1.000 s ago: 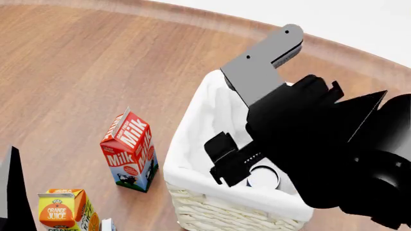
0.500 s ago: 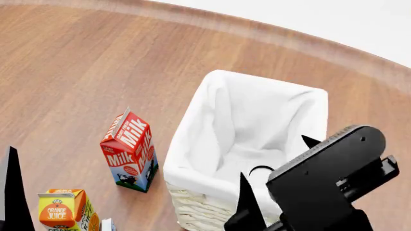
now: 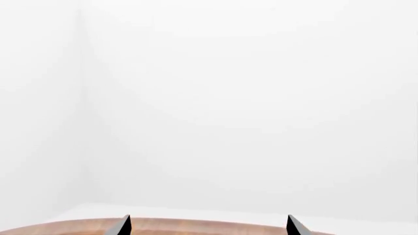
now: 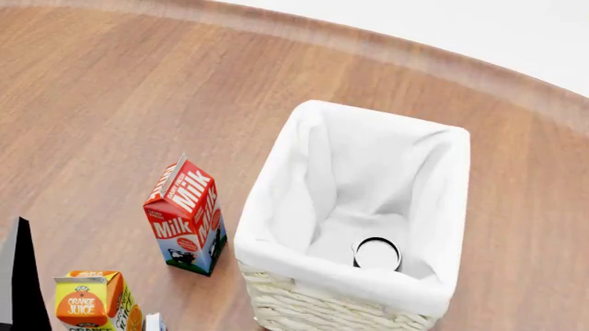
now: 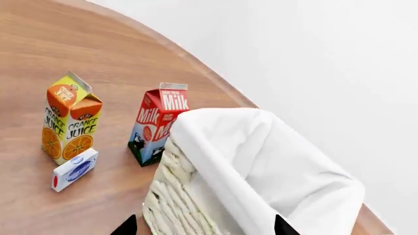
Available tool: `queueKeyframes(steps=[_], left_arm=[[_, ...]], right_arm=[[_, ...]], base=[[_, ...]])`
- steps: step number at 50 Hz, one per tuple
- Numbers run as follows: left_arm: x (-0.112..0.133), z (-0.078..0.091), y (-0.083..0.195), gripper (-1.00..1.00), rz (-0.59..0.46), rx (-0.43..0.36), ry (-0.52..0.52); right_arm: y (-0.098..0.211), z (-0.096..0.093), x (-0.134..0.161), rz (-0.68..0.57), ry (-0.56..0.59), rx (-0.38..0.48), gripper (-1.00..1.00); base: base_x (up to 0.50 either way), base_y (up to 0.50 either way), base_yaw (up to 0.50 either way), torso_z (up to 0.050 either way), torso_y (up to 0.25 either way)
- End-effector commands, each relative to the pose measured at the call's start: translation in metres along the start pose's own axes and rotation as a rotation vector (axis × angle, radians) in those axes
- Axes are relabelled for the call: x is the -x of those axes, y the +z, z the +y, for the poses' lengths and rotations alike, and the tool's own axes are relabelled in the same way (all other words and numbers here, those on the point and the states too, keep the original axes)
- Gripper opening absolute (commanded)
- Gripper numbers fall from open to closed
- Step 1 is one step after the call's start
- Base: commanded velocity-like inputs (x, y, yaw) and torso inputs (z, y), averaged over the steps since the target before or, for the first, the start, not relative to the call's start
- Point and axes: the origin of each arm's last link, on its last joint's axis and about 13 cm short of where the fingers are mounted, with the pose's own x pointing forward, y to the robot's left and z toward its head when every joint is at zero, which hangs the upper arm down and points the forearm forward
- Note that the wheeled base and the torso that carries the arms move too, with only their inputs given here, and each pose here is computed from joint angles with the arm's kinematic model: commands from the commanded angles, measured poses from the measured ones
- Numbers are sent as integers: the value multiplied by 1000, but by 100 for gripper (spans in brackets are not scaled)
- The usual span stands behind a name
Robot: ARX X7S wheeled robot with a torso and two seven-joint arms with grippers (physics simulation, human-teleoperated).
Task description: Pick up the alphabet soup and the tomato sauce, and put them in the basket.
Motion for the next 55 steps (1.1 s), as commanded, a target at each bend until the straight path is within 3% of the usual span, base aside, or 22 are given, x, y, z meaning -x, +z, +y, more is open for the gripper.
queueKeyframes(steps=[1,22,29,55], left_arm=[[2,-1,-4,100,1,-1,-3],[2,-1,-4,100,3,-3,-3],[2,-1,-2,100,-1,-4,-2],[-2,3,8,100,-13,1,10]], right_arm=[[-26,34,29,-50,178,-14,100],[-33,58,22,-155,464,-21,100],[-19,64,17,-169,513,-11,100],[-20,78,-24,-79,529,-23,100]], base=[[0,0,0,0,0],[0,0,0,0,0],[0,0,0,0,0],[0,0,0,0,0]])
